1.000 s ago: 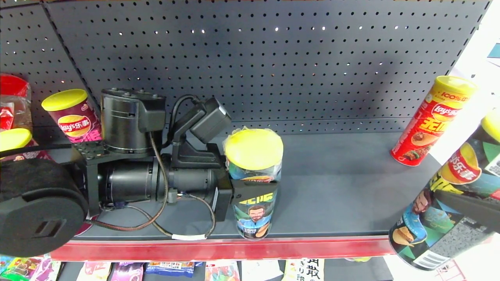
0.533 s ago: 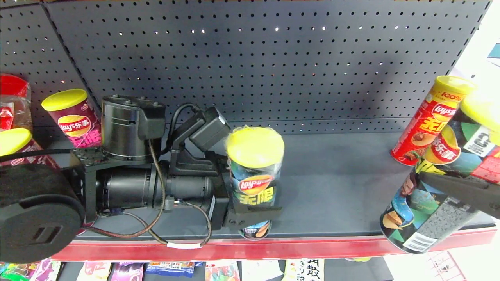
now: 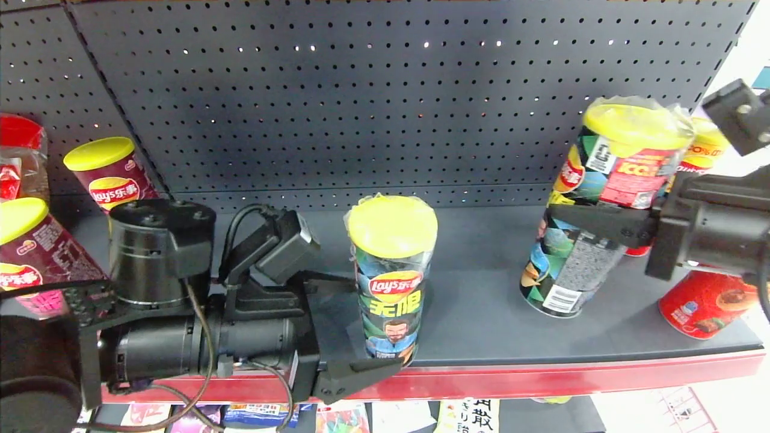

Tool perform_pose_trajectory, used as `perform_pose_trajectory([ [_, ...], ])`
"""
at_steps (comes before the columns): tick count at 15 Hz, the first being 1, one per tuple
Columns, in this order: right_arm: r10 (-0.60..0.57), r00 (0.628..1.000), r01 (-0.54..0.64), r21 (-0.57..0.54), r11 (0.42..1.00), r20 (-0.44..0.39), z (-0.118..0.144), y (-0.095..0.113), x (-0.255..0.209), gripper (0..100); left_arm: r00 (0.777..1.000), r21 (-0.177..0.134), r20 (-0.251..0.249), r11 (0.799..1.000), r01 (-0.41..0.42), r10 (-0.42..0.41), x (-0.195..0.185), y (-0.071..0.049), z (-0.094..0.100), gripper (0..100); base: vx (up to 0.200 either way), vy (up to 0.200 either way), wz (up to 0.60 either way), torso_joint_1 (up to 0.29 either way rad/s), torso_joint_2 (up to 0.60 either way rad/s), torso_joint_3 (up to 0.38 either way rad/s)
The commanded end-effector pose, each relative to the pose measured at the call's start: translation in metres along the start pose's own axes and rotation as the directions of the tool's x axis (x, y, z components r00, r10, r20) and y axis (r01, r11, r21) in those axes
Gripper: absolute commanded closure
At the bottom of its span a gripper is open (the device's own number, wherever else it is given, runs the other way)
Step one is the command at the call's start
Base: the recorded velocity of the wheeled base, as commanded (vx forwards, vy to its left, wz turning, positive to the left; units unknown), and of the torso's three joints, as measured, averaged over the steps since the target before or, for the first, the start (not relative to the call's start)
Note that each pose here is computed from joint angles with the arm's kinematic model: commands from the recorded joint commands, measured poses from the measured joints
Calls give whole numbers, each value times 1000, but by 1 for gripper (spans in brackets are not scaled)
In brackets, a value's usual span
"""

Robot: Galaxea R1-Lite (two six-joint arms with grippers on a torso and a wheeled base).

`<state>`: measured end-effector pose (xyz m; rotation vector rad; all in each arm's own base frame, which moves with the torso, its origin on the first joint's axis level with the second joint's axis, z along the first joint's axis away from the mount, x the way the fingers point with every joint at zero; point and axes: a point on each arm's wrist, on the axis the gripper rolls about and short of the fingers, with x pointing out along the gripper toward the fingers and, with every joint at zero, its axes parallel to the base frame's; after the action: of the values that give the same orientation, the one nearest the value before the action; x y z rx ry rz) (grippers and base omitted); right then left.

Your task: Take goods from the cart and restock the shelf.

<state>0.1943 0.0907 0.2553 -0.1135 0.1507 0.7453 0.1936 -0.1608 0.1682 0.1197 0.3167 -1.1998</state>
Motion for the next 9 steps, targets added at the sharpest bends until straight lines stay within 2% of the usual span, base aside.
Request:
perform_pose_trajectory([
  [1, 26, 998, -25, 16, 1000, -63, -18, -10, 52, 100, 1000, -8, -4, 1000, -22, 22, -21, -10, -15, 0, 0, 0, 0, 0, 0, 0],
  [4, 43, 998, -43, 6, 999, -45, -23, -12, 82, 100, 998, -28, -15, 998, -54, 54, -41, -16, -28, 0, 0, 0, 0, 0, 0, 0],
  [5, 60, 997, -60, 0, 998, -39, -23, -9, 95, 100, 997, -35, -18, 996, -76, 75, -54, -21, -37, 0, 0, 0, 0, 0, 0, 0],
  [9, 96, 995, -96, -16, 995, -24, -17, -2, 127, 100, 984, -29, 7, 983, -180, 181, -83, -35, -48, 0, 0, 0, 0, 0, 0, 0],
])
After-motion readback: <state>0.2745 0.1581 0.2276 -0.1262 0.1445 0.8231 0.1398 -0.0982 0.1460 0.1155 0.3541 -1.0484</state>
